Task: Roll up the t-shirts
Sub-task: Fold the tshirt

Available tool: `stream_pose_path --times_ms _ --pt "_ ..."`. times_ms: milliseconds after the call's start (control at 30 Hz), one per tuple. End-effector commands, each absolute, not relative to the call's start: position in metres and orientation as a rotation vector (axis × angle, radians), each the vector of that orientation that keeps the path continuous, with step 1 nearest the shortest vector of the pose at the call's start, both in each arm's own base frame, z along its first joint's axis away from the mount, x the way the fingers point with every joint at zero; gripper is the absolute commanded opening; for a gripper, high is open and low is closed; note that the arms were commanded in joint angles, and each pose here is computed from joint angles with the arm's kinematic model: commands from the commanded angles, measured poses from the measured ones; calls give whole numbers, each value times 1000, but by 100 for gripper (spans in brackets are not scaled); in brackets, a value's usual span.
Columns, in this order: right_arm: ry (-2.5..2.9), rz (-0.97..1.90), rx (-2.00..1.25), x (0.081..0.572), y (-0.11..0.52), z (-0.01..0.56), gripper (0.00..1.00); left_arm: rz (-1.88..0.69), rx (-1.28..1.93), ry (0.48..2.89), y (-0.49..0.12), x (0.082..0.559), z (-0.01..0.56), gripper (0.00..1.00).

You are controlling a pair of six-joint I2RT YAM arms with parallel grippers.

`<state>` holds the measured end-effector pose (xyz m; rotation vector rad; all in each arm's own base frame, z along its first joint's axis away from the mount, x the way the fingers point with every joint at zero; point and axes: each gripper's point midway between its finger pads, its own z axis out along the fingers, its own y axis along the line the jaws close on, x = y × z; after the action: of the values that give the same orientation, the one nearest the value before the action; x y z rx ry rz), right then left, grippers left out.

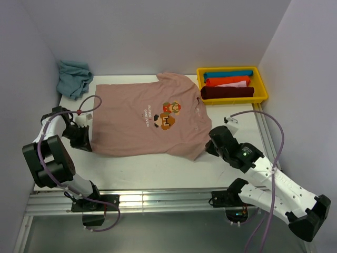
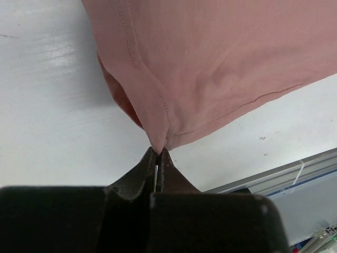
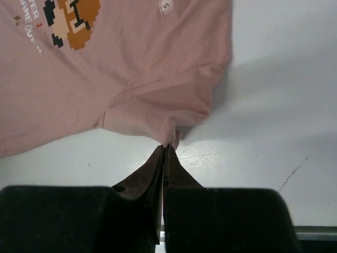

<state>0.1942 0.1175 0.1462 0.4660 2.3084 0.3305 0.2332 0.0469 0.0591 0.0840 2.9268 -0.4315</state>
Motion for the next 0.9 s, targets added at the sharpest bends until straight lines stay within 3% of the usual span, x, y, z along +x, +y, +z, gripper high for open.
stream_pose_path --times_ms 0,500,867 --pt "2219 395 431 218 126 178 0 -419 100 2843 49 249 82 0" --pt "2156 346 423 297 126 211 0 -497 36 2732 62 331 96 0" --pt "2192 258 436 362 116 202 0 -547 -19 2692 76 394 96 0"
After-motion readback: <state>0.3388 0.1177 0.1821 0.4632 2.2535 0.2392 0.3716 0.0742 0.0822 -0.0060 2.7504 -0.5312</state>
